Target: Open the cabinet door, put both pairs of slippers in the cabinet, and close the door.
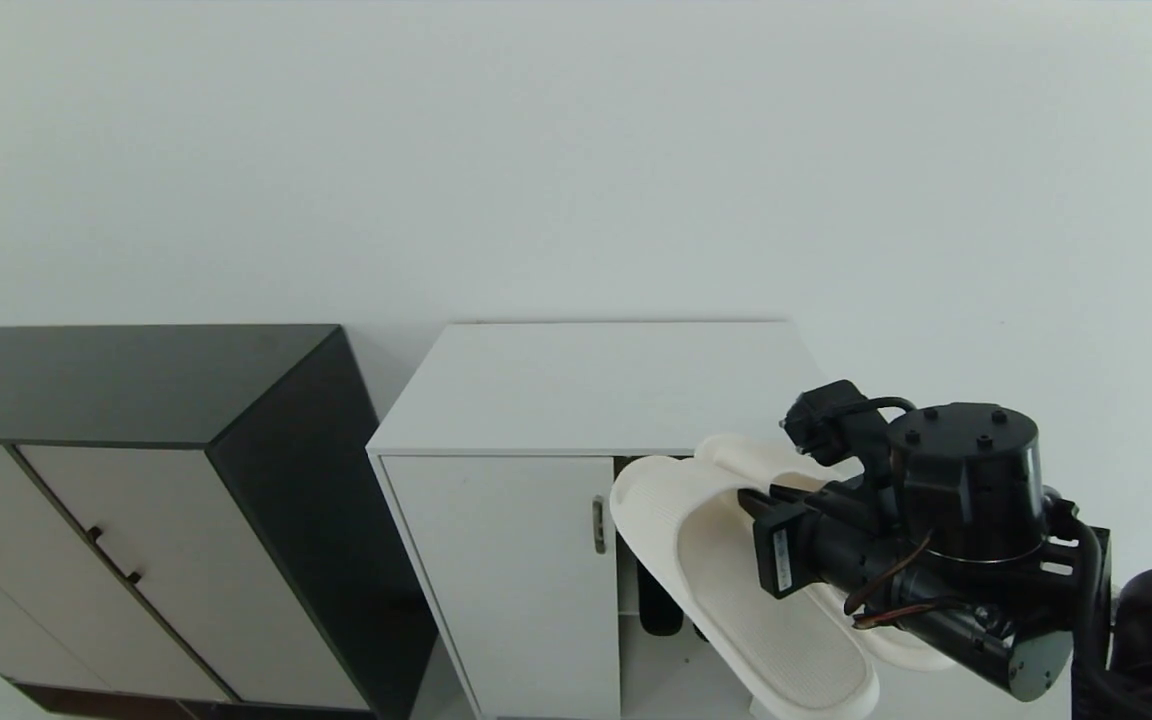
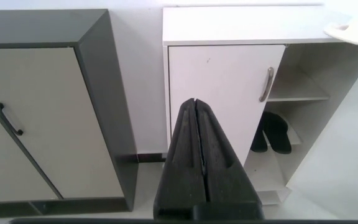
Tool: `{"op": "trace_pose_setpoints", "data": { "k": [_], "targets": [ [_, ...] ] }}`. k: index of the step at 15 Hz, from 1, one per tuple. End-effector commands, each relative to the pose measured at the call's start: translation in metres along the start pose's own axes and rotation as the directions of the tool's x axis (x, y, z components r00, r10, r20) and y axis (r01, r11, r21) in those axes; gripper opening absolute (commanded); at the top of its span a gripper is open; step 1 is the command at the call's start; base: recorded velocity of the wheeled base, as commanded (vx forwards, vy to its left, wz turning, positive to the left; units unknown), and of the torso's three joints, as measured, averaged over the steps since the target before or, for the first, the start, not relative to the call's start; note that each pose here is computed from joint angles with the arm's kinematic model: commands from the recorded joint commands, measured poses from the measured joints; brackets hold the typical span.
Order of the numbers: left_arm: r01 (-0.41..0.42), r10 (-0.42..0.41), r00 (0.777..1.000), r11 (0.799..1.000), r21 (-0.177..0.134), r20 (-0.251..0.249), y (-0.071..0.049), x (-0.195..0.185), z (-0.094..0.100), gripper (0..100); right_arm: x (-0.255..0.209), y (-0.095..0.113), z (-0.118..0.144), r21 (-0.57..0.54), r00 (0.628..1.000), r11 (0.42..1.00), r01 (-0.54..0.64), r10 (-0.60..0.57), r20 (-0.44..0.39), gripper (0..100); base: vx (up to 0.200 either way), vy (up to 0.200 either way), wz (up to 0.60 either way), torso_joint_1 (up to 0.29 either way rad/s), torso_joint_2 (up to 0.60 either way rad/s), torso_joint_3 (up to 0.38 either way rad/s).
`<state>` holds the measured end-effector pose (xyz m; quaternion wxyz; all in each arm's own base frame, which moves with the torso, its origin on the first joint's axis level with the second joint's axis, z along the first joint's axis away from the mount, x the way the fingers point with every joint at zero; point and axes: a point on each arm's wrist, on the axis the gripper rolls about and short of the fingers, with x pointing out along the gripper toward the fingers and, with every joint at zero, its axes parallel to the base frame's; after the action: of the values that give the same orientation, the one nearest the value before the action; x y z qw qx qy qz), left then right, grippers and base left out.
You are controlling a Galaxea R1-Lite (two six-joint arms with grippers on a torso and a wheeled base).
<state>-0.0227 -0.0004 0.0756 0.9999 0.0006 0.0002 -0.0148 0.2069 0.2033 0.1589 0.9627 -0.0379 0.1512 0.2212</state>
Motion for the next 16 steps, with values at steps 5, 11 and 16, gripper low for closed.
{"op": "trace_pose_setpoints", "data": {
  "k": [5, 11, 16],
  "targets": [
    [0.000, 0.000, 1.000, 1.000, 0.000, -0.001, 0.000, 0.000, 0.000, 0, -0.002, -0.001, -0.004, -0.032, 1.000, 0.999, 0.000, 0.000, -0.011, 0, 0.000, 0.000, 0.00, 0.000, 0.00, 0.000],
    [0.000, 0.000, 1.000, 1.000, 0.000, -0.001, 0.000, 0.000, 0.000, 0, -0.004, -0.001, -0.003, -0.033, 1.000, 0.999, -0.003, 0.003, -0.007, 0, 0.000, 0.000, 0.00, -0.154, 0.35, 0.193],
    [0.001, -0.001, 1.000, 1.000, 0.000, -0.001, 0.000, 0.000, 0.000, 0, -0.017, 0.005, -0.001, -0.038, 0.999, 0.999, -0.038, 0.038, 0.008, 0, 0.000, 0.000, 0.00, -0.227, 0.54, 0.308]
  ]
}}
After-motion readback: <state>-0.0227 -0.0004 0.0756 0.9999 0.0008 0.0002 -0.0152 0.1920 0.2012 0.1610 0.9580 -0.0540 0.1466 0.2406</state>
